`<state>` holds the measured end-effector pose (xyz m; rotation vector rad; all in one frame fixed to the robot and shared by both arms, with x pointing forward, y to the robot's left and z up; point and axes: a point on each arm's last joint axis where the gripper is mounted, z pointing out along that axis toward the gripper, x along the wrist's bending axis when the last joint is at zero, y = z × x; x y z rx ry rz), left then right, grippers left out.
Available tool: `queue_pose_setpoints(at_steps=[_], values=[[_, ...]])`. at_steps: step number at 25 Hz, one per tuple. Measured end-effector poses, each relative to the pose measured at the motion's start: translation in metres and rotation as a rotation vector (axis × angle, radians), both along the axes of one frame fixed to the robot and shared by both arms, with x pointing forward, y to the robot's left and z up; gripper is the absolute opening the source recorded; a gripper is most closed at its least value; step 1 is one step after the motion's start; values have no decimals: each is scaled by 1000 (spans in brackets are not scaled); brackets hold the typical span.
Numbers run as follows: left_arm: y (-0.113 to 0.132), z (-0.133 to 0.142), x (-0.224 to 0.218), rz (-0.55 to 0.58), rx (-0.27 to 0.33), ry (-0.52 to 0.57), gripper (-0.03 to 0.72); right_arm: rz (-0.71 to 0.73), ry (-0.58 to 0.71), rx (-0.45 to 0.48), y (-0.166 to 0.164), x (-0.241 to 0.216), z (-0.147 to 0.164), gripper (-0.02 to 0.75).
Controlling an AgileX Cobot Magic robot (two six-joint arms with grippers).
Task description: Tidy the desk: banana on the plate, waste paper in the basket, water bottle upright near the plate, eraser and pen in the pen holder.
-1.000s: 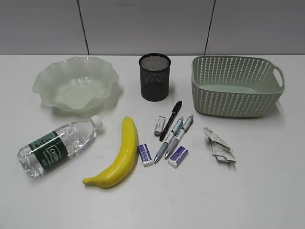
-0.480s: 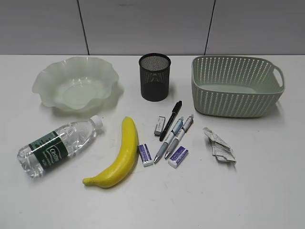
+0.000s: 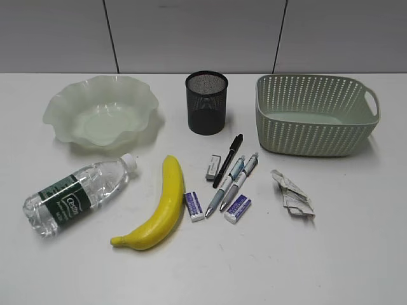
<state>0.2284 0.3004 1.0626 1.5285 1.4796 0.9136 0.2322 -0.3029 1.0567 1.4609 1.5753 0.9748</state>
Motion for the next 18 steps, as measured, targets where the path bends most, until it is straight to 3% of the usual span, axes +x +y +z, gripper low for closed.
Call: queue_pose_setpoints(at_steps=[9,13,18], values=[[-1,0,0,-7,-10,-1,237,0,0,0,0,0,0,479],[-8,12,14,-53,-78,-8,237,0,0,0,0,0,0,479],[-21,28,63,-143,-170,12,237,0,0,0,0,0,0,479]])
